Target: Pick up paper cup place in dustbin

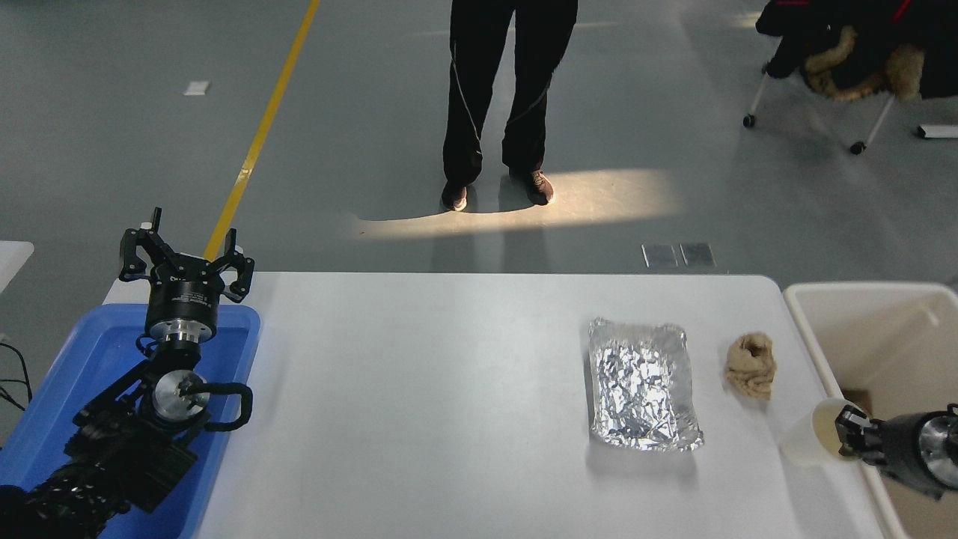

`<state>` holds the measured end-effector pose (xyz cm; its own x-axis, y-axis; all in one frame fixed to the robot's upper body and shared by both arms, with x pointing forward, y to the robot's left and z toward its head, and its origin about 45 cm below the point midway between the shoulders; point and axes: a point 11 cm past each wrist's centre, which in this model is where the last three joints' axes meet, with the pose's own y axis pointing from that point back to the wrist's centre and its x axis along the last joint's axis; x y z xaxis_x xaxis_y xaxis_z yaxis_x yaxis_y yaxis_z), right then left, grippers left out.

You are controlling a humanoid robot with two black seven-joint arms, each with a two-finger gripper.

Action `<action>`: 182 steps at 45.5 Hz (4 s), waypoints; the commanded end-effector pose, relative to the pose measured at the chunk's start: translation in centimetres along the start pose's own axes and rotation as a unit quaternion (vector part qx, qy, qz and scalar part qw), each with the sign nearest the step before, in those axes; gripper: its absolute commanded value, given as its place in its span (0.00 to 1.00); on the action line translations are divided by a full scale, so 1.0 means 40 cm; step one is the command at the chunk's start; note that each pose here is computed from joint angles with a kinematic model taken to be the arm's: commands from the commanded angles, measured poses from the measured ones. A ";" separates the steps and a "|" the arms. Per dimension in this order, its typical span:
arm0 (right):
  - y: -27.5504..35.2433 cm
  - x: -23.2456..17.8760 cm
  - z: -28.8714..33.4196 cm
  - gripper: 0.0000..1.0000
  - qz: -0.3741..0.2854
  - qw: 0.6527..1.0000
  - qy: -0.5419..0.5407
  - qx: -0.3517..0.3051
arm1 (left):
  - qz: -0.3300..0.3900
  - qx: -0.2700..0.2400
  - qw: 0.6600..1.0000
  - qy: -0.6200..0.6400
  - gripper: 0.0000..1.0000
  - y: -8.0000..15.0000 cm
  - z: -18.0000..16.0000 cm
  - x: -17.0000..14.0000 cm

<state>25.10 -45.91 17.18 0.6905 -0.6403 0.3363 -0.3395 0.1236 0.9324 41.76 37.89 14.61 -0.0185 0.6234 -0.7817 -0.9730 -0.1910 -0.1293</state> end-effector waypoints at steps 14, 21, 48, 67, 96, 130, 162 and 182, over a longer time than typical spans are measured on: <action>0.522 0.126 -0.295 0.00 -0.035 0.989 0.100 0.104 | 0.001 0.000 1.000 0.000 0.99 0.001 0.000 0.001; 0.646 0.112 -0.367 0.00 -0.055 0.979 0.142 0.131 | 0.001 0.000 1.000 0.000 0.99 0.001 0.000 0.001; 0.431 0.160 -0.204 0.00 -0.050 0.994 0.084 0.050 | 0.001 -0.001 1.000 0.000 0.99 0.001 0.000 0.002; 0.005 0.232 0.171 0.00 0.082 0.990 -0.093 -0.073 | 0.002 -0.001 1.000 0.000 0.99 0.002 0.001 0.003; -0.289 0.057 0.359 0.00 0.164 0.961 -0.193 -0.115 | 0.001 -0.001 1.000 0.000 0.99 0.001 0.000 0.002; -0.095 0.157 0.112 0.99 0.104 0.973 -0.203 -0.021 | -0.002 0.001 1.000 0.000 0.99 -0.001 -0.001 -0.002; 0.568 0.052 -0.519 1.00 -0.046 0.980 0.148 0.124 | 0.001 0.000 1.000 0.000 0.99 0.001 0.000 0.002; 0.689 -0.052 -0.609 1.00 -0.125 0.959 0.210 0.142 | 0.002 -0.001 1.000 0.000 0.99 0.002 0.001 0.003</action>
<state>31.23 -25.26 43.79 0.9247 -0.2936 0.2422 -0.3090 -0.2077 0.9281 41.68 37.95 14.52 -0.0216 0.6229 -0.7820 -0.9727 -0.1939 -0.1275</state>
